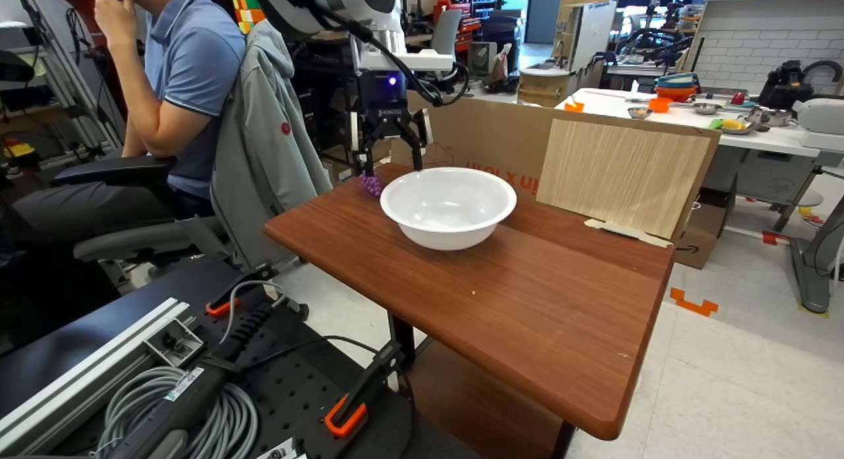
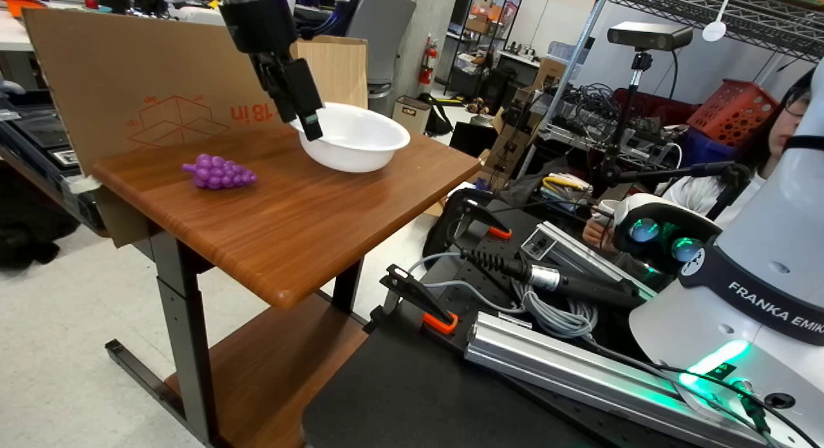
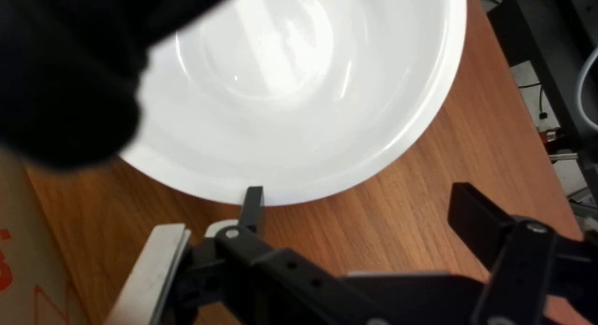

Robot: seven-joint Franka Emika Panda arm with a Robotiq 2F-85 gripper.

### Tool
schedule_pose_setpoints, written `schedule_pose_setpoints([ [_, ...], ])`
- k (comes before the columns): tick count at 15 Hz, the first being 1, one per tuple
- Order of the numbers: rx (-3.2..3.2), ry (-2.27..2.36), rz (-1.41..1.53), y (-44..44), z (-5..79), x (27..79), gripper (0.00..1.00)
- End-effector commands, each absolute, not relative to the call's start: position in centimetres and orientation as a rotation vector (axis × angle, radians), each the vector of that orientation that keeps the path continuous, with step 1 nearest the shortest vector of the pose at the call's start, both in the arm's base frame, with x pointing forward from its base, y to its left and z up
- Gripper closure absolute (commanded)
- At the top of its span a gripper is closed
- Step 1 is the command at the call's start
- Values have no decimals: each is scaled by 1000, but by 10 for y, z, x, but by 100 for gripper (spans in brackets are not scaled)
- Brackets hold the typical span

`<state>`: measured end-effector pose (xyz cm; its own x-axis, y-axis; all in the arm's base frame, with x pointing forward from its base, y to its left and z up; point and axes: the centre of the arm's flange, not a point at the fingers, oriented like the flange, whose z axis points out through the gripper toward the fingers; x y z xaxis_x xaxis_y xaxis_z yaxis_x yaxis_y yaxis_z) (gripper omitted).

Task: Place the plastic purple grapes inside the white bowl

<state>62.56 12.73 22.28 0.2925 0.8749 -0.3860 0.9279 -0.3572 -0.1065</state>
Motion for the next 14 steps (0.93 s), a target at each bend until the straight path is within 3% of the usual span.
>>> schedule_pose_setpoints([
  [1,2431,1741,-379,152,213,637,0],
  [8,2346,1946,-211,239,198,618,0],
  [14,2463,1896,-158,235,195,615,0],
])
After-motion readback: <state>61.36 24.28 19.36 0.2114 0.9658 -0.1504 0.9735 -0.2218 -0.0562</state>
